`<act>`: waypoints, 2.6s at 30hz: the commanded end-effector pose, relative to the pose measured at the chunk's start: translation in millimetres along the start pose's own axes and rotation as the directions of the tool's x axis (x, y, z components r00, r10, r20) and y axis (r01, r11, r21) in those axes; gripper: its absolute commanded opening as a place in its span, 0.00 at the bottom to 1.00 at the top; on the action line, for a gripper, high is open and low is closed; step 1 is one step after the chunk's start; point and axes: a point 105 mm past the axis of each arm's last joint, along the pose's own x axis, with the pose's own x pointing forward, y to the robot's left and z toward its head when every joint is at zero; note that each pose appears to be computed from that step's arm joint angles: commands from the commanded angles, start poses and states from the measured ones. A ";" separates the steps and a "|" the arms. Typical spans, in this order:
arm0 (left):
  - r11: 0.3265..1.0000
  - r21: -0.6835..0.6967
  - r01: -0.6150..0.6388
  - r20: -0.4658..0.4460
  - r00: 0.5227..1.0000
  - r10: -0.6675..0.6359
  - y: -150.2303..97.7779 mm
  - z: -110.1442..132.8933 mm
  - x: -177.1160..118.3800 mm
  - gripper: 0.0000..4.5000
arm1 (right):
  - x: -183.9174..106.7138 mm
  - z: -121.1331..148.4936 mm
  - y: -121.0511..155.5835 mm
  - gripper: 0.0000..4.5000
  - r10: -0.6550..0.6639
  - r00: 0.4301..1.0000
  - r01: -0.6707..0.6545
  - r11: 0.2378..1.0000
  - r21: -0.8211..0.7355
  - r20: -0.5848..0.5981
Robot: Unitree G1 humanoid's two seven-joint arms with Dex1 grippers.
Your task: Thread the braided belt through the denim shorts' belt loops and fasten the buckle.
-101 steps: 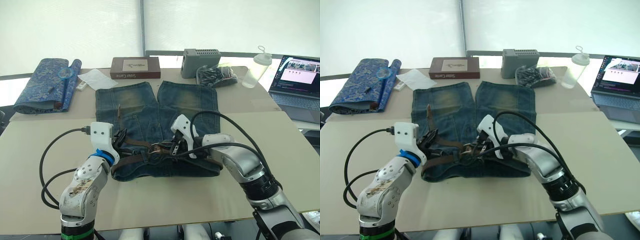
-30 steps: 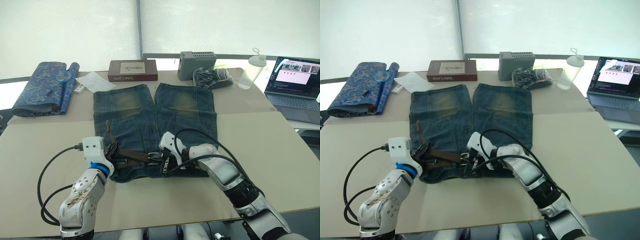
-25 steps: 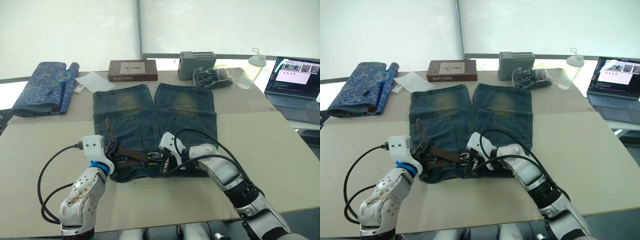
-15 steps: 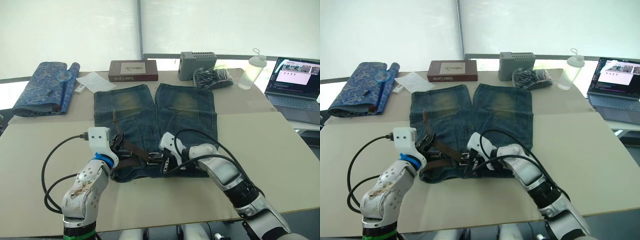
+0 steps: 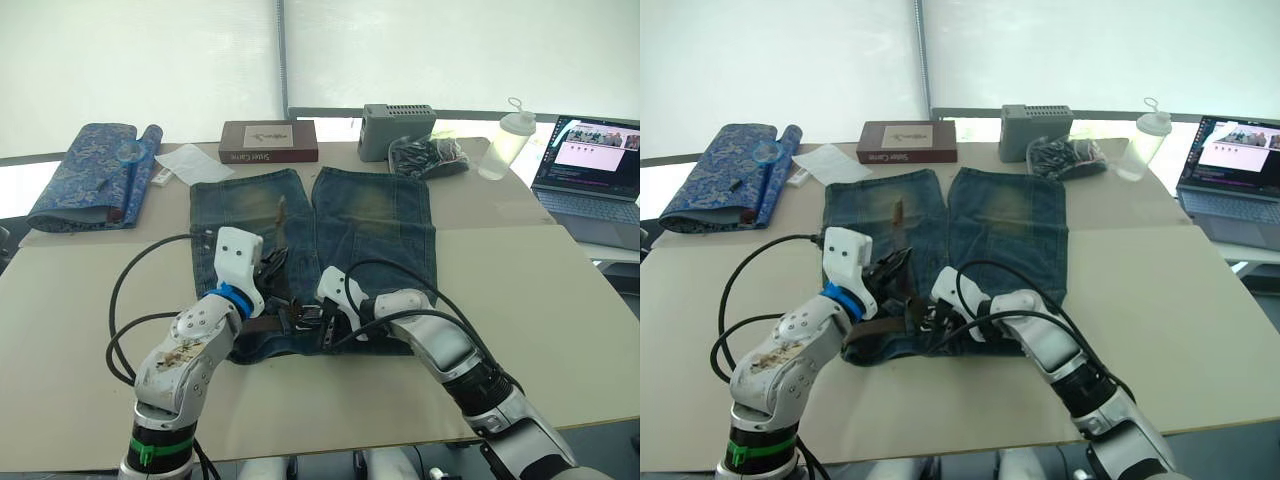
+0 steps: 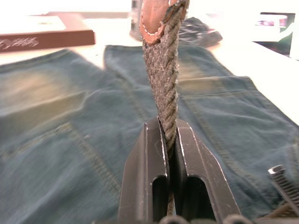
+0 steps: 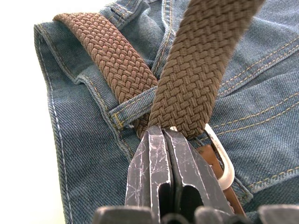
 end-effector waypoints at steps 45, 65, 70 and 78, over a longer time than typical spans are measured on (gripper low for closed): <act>0.990 0.049 -0.129 -0.036 0.991 0.131 28.2 -12.5 -16.3 0.00 | -46.6 12.3 -23.1 0.01 -0.173 0.965 0.120 0.960 0.254 0.197; 0.986 0.050 -0.158 -0.044 0.986 0.160 33.9 -15.3 -20.7 0.00 | -33.4 -1.4 -8.7 0.01 -0.085 0.982 0.051 0.978 0.202 0.168; 0.986 0.048 -0.162 -0.045 0.985 0.164 34.5 -16.0 -21.4 0.00 | -31.0 -3.9 -11.3 0.01 -0.089 0.984 0.060 0.981 0.186 0.153; 0.984 0.048 -0.173 -0.043 0.984 0.175 36.2 -15.5 -21.3 0.00 | -22.9 -17.0 -10.0 0.01 -0.054 0.997 0.050 0.996 0.080 0.054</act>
